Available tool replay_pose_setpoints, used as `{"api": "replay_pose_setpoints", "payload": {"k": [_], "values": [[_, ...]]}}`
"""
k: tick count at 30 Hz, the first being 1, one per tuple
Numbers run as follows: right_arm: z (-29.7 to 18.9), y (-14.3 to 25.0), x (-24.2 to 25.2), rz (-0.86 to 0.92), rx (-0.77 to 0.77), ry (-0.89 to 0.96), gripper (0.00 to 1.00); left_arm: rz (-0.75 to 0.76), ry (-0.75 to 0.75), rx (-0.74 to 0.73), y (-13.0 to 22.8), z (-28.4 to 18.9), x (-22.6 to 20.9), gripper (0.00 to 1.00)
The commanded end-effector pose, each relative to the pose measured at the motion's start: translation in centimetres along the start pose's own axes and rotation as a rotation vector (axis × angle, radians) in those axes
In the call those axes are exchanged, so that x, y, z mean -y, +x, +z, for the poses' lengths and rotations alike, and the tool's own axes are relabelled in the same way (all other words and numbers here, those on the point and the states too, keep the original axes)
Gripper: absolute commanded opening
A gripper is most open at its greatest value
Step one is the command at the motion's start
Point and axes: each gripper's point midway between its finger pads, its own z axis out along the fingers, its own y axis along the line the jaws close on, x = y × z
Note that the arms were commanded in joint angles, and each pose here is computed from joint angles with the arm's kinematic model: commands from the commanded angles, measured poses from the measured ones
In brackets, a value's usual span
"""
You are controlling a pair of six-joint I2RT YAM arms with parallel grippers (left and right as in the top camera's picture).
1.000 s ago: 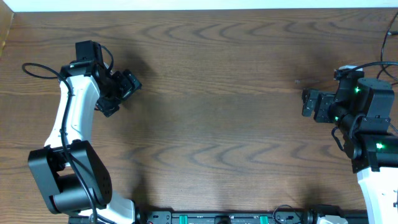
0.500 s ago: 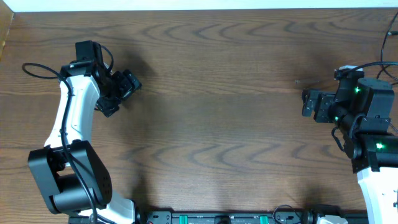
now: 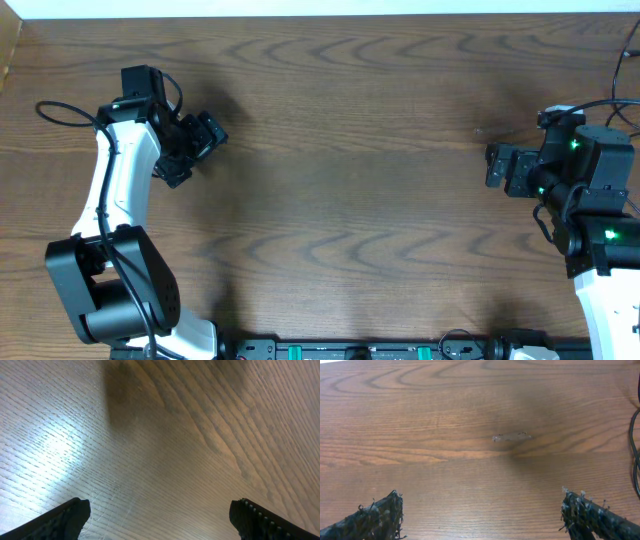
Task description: Untangle cables
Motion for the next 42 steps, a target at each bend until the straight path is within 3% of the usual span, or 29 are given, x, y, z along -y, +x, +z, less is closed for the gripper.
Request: {"api": "replay_pose_setpoints", "payload": {"k": [1, 25, 32, 42], "values": [[-0.1, -0.1, 0.0, 0.007, 0.003, 0.006, 0.99, -0.004, -0.011, -0.006, 0.1, 0.2, -0.2, 0.94], [-0.1, -0.1, 0.0, 0.007, 0.003, 0.006, 0.99, 0.007, -0.008, 0.015, -0.3, 0.0, -0.1, 0.94], [-0.1, -0.1, 0.0, 0.007, 0.003, 0.006, 0.99, 0.340, 0.083, 0.163, -1.4, -2.0, 4.3, 0.94], [-0.1, 0.0, 0.0, 0.007, 0.000, 0.006, 0.99, 0.820, 0.314, 0.532, 0.6, -10.0, 16.2, 0.94]]}}
